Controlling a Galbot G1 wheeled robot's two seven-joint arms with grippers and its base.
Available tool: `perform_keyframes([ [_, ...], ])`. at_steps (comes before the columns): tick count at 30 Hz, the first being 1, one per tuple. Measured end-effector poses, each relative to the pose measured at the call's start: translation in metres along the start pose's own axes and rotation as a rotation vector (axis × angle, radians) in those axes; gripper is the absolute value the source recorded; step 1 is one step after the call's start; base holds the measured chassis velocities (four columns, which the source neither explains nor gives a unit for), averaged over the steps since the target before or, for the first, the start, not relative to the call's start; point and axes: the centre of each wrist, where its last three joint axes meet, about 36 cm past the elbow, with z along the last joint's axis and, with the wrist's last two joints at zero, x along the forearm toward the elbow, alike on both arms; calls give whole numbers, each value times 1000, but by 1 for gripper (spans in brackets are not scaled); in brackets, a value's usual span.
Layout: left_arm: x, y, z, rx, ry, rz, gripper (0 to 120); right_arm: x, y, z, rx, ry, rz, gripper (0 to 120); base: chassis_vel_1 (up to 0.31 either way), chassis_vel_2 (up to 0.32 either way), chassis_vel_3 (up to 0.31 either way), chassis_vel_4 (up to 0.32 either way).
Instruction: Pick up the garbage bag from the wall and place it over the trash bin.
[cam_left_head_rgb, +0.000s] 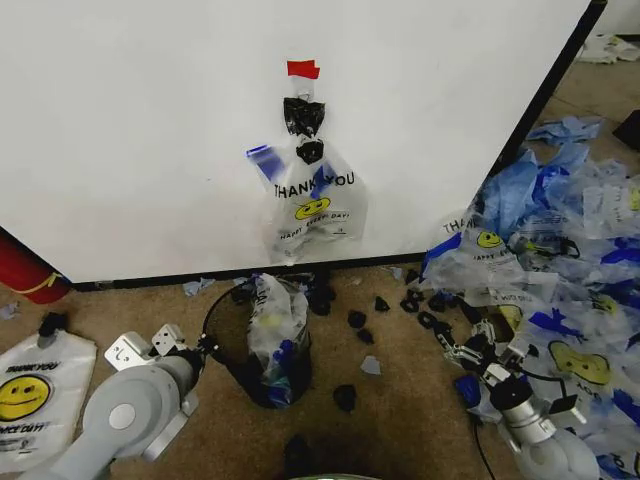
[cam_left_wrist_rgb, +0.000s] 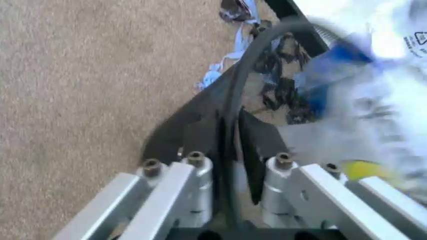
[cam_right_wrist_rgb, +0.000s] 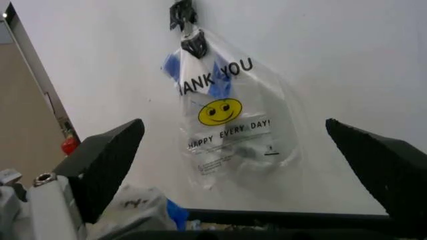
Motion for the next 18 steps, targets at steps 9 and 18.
perform_keyframes([
  [9, 11, -1, 8, 13, 42, 10, 47, 0, 1, 1, 0, -2, -1, 100, 0, 0, 0, 0],
  [18, 18, -1, 1, -7, 0, 1, 81, -5, 13, -1, -46, -3, 4, 100, 0, 0, 0, 0],
])
